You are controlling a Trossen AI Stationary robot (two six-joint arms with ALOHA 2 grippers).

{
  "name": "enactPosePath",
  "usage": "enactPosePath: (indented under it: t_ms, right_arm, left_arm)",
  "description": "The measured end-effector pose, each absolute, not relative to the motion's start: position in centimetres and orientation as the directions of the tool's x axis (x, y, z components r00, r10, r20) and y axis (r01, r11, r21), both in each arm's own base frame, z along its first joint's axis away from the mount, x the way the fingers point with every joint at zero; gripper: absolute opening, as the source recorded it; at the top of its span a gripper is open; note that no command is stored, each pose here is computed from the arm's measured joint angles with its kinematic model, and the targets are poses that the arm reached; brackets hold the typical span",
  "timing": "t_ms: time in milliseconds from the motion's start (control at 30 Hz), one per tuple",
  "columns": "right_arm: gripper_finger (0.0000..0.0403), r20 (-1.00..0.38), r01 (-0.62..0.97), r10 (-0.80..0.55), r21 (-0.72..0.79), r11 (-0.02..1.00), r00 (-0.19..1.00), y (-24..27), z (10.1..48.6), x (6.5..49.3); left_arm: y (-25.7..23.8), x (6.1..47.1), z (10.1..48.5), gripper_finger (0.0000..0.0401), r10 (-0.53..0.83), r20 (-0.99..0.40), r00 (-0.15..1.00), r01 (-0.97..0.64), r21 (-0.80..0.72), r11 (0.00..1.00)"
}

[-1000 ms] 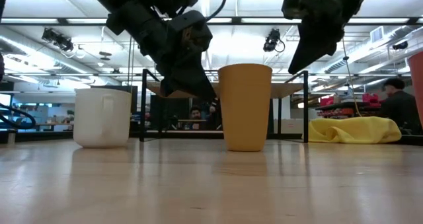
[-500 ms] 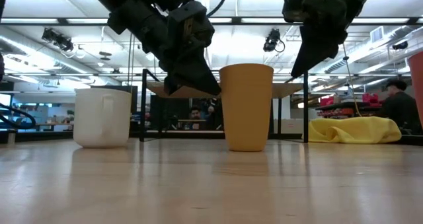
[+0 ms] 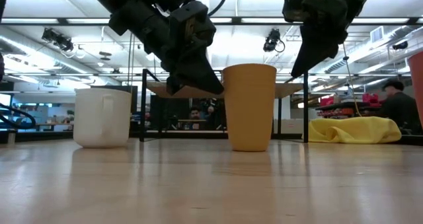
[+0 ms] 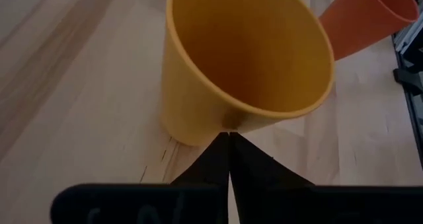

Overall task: Stack small to large cups/mugs on shelf
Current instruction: Put the yellow cup on the shelf, then put the white mug on the shelf

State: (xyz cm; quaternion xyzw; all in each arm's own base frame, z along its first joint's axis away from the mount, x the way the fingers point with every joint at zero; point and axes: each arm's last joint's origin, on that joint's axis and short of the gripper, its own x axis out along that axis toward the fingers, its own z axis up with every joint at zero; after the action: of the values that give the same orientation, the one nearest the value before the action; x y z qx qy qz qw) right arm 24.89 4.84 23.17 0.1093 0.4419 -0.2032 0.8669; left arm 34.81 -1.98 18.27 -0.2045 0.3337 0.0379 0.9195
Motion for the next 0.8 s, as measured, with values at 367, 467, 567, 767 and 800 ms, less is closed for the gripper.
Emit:
enactPosePath:
  t_ms: [367, 467, 567, 767, 800]
  right_arm:
    - [0.001, -0.811, 0.442, -0.256, 0.004, 0.897, 0.527, 4.8, 23.2, 24.9]
    - [0.001, -0.809, 0.44, -0.255, 0.005, 0.898, 0.53, 4.8, 23.2, 24.9]
    - [0.001, -0.8, 0.443, -0.257, 0.012, 0.897, 0.542, 4.8, 23.5, 24.8]
    - [0.0011, -0.77, 0.424, -0.239, 0.044, 0.905, 0.591, 5.2, 24.8, 23.9]
    - [0.0011, -0.761, 0.422, -0.239, 0.05, 0.905, 0.603, 5.4, 25.1, 23.7]
  left_arm:
    - [-2.5, 33.5, 18.4, 0.001, -0.075, -0.716, 0.694, -0.216, -0.306, 0.927]
    - [-3.2, 32.4, 19.2, 0.0017, -0.081, -0.744, 0.663, -0.218, -0.295, 0.93]
    - [-4.2, 31.2, 20.8, 0.0026, -0.062, -0.743, 0.667, -0.22, -0.275, 0.936]
    - [-6.1, 27.8, 23.9, 0.0028, 0.089, -0.733, 0.674, -0.302, -0.163, 0.939]
    - [-6.4, 27.2, 24.3, 0.0026, 0.124, -0.725, 0.678, -0.323, -0.141, 0.936]
